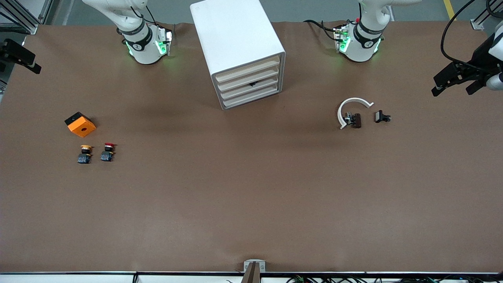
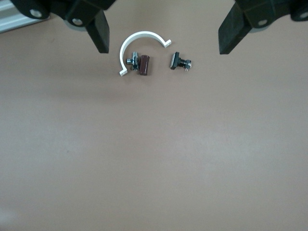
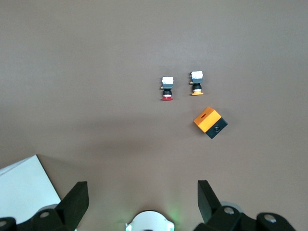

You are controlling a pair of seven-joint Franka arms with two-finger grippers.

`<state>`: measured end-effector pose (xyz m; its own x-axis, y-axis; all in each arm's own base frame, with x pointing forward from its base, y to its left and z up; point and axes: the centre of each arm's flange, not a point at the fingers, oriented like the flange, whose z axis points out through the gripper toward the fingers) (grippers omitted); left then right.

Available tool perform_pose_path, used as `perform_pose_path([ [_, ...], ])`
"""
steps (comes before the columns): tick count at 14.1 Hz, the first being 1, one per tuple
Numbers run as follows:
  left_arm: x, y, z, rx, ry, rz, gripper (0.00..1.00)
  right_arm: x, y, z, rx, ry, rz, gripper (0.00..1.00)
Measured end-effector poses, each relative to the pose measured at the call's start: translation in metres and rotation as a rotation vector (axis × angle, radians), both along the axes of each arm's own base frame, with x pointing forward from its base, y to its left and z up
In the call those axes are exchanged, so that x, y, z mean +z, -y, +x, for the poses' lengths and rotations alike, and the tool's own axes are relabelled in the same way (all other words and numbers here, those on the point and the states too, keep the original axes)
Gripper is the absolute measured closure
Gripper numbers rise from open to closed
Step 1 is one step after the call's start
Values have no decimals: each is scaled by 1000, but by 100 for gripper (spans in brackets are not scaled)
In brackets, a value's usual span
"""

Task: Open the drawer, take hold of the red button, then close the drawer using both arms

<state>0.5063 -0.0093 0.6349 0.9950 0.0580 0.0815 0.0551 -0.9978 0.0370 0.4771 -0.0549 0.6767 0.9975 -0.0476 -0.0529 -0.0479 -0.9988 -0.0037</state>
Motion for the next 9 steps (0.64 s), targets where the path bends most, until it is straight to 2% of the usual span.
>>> perform_pose_path([
  [9, 10, 1, 5, -4, -27, 2, 0, 2, 8, 1, 18, 21, -3, 0],
])
